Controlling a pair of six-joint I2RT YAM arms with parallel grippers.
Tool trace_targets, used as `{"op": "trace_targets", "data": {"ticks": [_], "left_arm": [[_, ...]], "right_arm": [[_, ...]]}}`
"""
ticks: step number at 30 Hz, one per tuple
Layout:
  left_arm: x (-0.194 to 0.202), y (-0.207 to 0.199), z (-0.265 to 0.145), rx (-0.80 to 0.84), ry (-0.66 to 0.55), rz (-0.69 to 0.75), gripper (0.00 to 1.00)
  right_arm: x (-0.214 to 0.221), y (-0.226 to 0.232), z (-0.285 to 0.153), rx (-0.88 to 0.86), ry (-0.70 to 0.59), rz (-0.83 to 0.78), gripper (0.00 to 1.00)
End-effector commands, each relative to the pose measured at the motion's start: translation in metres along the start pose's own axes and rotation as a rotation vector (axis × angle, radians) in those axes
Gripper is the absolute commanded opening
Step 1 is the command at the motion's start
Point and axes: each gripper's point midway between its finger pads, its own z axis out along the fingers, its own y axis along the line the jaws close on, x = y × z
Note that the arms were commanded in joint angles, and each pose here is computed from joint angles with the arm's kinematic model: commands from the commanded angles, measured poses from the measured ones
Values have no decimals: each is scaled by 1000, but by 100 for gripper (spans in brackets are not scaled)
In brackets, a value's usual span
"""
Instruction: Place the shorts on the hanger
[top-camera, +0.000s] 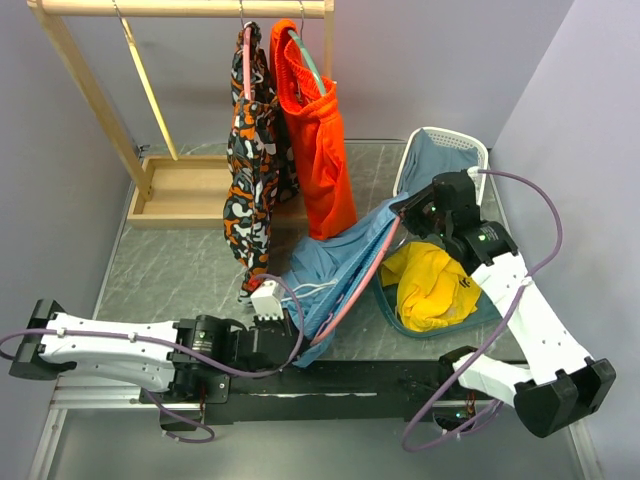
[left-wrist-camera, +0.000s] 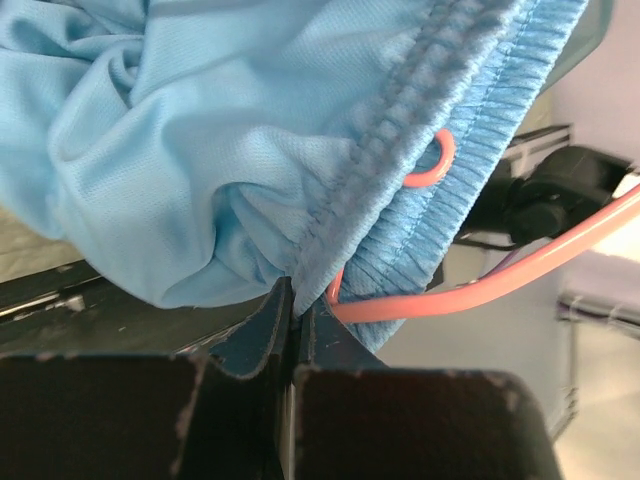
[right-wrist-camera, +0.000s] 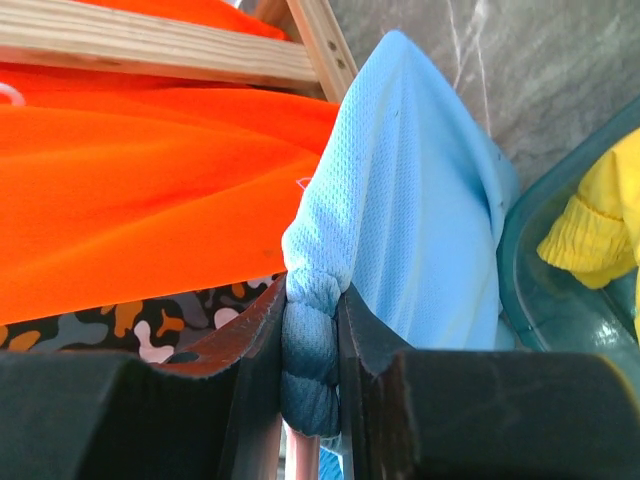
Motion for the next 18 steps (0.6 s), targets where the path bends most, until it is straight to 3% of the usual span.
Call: {"op": "trace_targets", "data": {"ticks": [1,5,7,10,18], "left_arm": [[9,15,-18,-80,124,129,1],[-13,0,-12,-16,127,106,1],[-8,-11,-15,62,199,146,1],[-1,-11,-15,54,242,180,1],[27,-2,-20,90,378,196,1]], "right_arm": [[-80,45,-27,-121,-406,12,0],[-74,47,-34,-108,-441,-21,0],[-80,43,-36,-94,-471,-20,0],[-98,36,-35,-40,-543,-42,0],[-121,42,-26,-11,-583,-47,0]]}}
